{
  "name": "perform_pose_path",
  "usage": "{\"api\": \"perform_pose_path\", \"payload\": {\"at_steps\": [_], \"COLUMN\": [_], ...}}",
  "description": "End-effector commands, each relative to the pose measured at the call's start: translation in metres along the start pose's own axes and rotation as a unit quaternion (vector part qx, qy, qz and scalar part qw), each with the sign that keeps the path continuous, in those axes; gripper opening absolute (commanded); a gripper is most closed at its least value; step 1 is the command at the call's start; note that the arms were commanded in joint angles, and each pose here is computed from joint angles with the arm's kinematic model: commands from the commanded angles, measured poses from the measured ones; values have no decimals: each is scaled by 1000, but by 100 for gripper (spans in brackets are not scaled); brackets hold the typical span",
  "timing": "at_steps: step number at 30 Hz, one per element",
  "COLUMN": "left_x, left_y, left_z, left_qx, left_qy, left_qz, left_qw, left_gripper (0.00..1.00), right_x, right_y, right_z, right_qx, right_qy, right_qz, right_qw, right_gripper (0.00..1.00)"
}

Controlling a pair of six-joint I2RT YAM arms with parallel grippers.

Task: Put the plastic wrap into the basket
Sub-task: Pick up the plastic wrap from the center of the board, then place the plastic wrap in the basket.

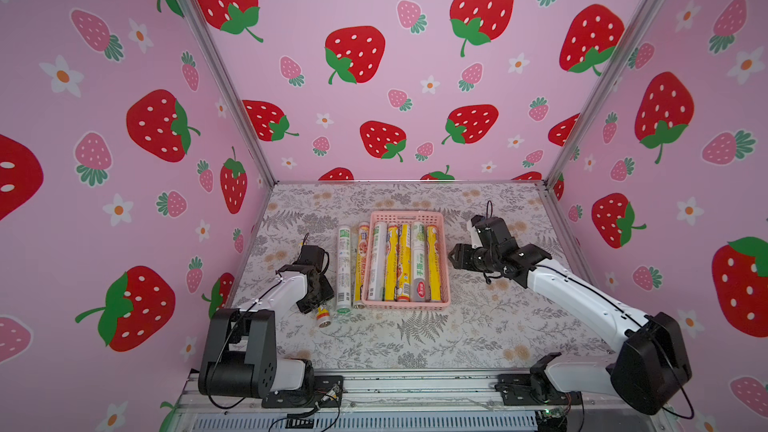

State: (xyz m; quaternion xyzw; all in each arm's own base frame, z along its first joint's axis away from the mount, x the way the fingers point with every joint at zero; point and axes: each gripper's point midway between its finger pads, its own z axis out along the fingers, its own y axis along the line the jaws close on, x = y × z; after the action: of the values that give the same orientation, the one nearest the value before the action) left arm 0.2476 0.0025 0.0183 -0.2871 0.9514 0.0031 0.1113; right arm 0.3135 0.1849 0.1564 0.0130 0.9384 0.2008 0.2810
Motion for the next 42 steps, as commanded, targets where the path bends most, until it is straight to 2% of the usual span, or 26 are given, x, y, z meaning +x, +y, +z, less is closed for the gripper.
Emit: {"api": "perform_pose_path", "payload": {"at_steps": [1, 12, 16, 22, 32, 38, 42], "left_x": [0, -16, -21, -26, -32, -20, -1], "left_y": [3, -7, -17, -19, -55, -120, -170], "left_z": [-1, -46, -62, -95, -157, -180, -180], "left_qx": [-6, 44, 92, 123, 155, 232, 266], "left_qy": [4, -54, -84, -117, -155, -165, -140], "left_qz": [-3, -17, -45, -57, 19, 88, 136], "left_qw": [1000, 997, 991, 984, 975, 955, 944], "left_gripper": [49, 46, 46, 46, 47, 47, 47], "right_x": [-8, -27, -30, -35, -40, -43, -43], "right_y": [3, 19, 24, 30, 27, 23, 13], "right_z": [-2, -4, -4, -4, -12, -21, -25], "right_qx": [-5, -31, -43, -52, -42, -29, -3], "right_qy": [-17, -39, -41, -41, -57, -69, -73], "right_qz": [4, 21, 30, 31, 33, 8, -5], "right_qw": [1000, 999, 998, 997, 997, 997, 997], "right_gripper": [62, 63, 63, 63, 63, 63, 63]}}
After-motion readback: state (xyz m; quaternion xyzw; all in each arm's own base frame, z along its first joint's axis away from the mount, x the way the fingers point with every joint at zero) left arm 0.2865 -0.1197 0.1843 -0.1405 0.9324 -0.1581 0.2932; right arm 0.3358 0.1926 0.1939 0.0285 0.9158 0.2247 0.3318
